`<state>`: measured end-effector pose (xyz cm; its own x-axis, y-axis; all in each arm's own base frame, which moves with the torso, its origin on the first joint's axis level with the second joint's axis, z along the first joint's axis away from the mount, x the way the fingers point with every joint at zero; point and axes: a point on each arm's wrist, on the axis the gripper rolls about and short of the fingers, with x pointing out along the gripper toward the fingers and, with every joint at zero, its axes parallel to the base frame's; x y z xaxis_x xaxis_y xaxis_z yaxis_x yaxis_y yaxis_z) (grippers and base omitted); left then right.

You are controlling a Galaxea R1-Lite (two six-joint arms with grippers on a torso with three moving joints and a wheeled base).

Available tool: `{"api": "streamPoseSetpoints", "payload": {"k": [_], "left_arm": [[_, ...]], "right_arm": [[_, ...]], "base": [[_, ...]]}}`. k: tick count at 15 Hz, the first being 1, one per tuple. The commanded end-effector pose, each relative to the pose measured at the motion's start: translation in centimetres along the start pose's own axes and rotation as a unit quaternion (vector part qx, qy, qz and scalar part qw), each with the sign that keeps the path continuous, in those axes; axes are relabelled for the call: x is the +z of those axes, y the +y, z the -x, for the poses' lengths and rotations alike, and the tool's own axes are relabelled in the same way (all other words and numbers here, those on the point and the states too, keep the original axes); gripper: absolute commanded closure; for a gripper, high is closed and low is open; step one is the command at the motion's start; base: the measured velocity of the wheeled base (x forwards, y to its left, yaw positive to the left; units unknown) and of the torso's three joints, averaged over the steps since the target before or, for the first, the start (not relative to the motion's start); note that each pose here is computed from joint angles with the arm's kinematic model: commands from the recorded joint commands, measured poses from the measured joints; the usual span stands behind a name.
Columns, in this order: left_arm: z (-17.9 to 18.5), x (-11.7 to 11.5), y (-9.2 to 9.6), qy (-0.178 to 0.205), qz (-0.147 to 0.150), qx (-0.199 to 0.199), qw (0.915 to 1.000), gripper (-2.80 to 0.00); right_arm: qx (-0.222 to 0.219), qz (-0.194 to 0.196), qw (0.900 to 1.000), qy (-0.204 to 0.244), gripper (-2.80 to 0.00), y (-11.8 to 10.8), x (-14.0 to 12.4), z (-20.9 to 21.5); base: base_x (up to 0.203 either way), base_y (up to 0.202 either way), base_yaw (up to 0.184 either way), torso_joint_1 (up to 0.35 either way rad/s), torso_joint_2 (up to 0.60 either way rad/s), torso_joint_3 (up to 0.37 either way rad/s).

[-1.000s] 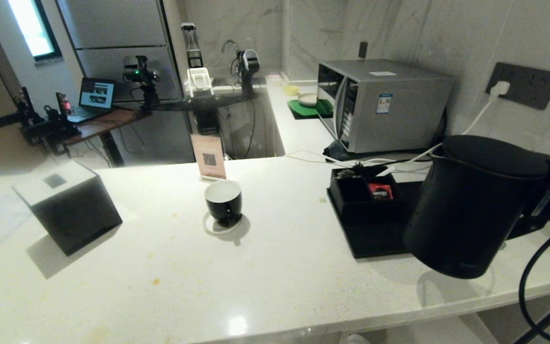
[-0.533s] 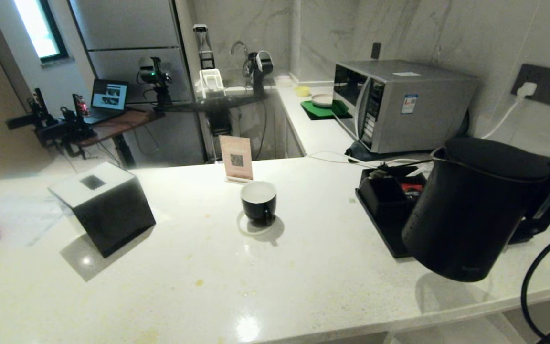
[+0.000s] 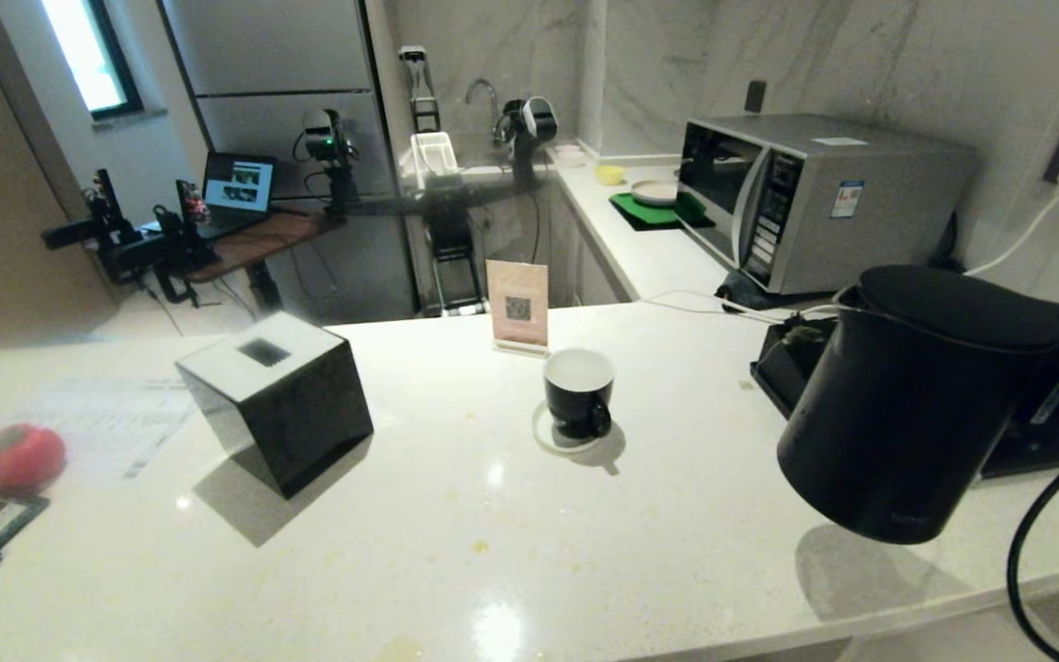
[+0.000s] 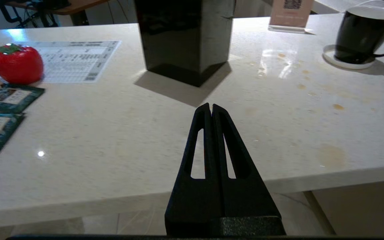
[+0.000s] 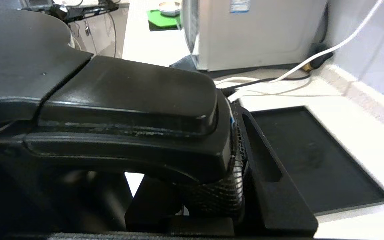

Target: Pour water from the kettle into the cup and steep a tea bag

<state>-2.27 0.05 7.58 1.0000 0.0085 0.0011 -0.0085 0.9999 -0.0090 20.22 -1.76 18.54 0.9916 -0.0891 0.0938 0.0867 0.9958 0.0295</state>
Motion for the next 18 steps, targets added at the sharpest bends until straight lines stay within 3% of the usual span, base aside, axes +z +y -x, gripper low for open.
{"api": "streamPoseSetpoints", "payload": {"k": [1, 6, 18], "left_arm": [[0.0, 0.0, 0.0, 0.001, 0.0, 0.0, 1.0, 0.0], [0.0, 0.0, 0.0, 0.001, -0.001, 0.0, 1.0, 0.0], [0.0, 0.0, 0.0, 0.001, 0.0, 0.0, 1.0, 0.0]], "right_arm": [[0.0, 0.0, 1.0, -0.003, 0.0, 0.0, 0.0, -0.1], [0.0, 0.0, 1.0, -0.002, 0.0, 0.0, 0.0, -0.3], [0.001, 0.0, 1.0, -0.006, 0.0, 0.1, 0.9, -1.1]], "base": [[0.0, 0.199, 0.001, 0.002, 0.0, -0.001], [0.0, 0.15, 0.001, 0.003, 0.0, 0.002], [0.0, 0.0, 0.0, 0.0, 0.0, 0.0]]}}
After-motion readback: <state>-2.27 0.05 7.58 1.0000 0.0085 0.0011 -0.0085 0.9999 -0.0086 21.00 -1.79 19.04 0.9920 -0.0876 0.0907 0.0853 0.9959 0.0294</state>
